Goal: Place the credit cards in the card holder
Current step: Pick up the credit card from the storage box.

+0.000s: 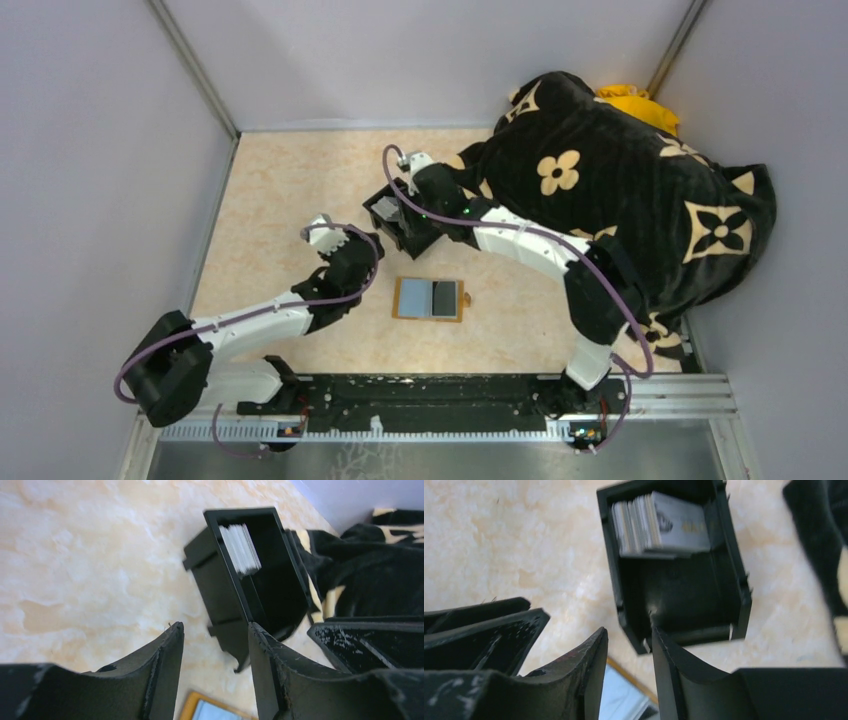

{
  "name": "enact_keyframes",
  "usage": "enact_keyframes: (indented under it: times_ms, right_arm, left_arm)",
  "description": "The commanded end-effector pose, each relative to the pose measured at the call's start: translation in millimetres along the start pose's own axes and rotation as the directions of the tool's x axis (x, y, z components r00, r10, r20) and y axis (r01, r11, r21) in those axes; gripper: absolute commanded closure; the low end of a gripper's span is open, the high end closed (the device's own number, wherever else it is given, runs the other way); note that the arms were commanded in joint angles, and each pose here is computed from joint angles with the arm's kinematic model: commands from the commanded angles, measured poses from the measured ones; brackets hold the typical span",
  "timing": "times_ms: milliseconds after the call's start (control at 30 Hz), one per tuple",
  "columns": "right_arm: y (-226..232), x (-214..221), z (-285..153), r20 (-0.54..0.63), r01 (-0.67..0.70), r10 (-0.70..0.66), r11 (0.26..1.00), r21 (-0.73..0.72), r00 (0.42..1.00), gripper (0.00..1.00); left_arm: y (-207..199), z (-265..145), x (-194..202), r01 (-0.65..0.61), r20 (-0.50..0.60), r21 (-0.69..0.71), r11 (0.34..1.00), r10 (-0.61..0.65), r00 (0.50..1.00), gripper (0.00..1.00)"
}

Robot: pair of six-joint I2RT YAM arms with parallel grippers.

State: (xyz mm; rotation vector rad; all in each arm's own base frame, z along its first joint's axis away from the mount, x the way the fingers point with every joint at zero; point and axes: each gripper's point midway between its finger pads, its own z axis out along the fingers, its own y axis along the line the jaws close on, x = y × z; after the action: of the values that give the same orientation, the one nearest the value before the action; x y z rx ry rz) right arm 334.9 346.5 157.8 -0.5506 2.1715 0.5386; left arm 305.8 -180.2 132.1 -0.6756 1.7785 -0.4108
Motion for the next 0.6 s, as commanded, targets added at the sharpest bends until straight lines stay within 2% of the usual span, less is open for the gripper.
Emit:
enact_keyframes:
  times_ms: [0, 200, 567]
  right_arm:
    - [3.9, -33.1, 28.3, 0.014, 0.091, -0.090, 0.993, -0.070, 0.996, 0.60]
    - [-5.4, -52.3, 65.0, 0.018, 0.104, -0.103, 0.989, -0.104, 0.995, 0.54]
    - [-14.9, -57.9, 108.1, -0.011, 0.109, -0.112, 0.982, -0.154, 0.994, 0.53]
  left_arm:
    - [-3.0, 16.8, -14.5, -0.009, -0.012, 0.038, 0.999, 0.010, 1.000, 0.43]
    - [-11.6, 42.1, -16.8, 0.003, -0.047, 0.070, 0.998, 0.001, 0.999, 0.43]
    - [-12.9, 63.6, -14.9, 0.030, -0.084, 0.081, 0.996, -0.023, 0.996, 0.44]
